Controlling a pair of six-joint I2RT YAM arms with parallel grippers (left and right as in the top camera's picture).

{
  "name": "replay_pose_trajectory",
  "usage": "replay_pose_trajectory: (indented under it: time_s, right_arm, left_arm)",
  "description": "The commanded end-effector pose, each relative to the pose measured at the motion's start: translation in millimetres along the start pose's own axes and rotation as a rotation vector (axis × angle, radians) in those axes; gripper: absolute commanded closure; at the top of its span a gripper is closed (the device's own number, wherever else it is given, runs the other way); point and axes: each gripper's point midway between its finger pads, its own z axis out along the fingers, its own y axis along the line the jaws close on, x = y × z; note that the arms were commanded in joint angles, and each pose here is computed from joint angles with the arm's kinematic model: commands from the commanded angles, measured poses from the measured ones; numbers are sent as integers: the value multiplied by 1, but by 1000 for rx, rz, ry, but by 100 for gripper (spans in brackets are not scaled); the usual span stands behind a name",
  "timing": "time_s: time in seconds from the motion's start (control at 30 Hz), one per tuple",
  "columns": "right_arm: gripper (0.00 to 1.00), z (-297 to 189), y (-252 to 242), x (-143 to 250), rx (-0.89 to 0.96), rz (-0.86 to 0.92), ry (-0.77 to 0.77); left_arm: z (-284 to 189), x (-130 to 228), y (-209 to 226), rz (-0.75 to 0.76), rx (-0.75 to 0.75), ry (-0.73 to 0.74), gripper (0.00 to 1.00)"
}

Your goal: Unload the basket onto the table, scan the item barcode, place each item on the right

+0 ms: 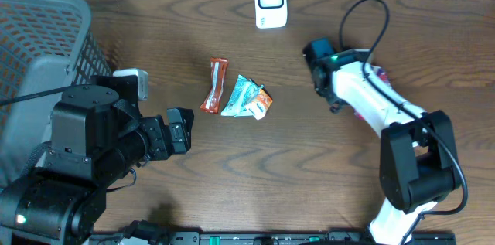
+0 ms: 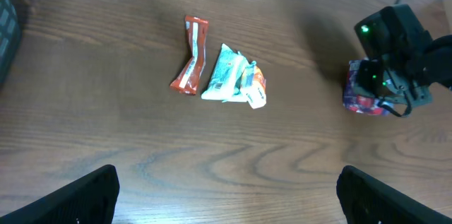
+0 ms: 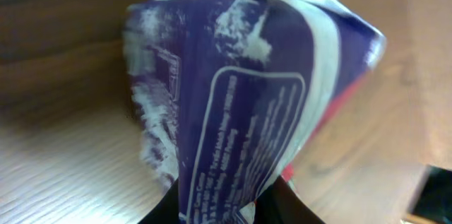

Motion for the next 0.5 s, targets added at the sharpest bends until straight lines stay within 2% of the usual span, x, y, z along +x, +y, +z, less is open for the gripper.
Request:
replay_pose_trajectory:
  time_s: [0.0, 0.03, 0.07, 0.1, 0.13, 0.17, 0.2, 0.47]
  right_arm:
    - [82, -17, 52, 22, -191, -38, 63]
    - [79, -22, 60, 23, -214, -57, 53]
    - [69, -27, 66, 23, -233, -79, 43]
    - [55, -32, 71, 23, -249, -99, 35]
    - [27, -37, 75, 21, -262, -115, 23]
    - [6, -46, 79, 16, -283, -134, 7]
    - [1, -52, 82, 12, -299, -147, -3]
    - [1, -111, 66, -55, -472, -150, -34]
  left_arm:
    - [-2, -1, 0, 5, -5, -8, 2]
    - [-2, -1, 0, 5, -5, -8, 2]
    - [-2, -1, 0, 5, -5, -8, 2]
    - [-2, -1, 0, 5, -5, -8, 2]
    - [-2, -1, 0, 5, -5, -8, 2]
    - [-2, -1, 0, 5, -5, -8, 2]
    - [-2, -1, 0, 5, -5, -8, 2]
    - [-2, -1, 0, 5, -5, -8, 2]
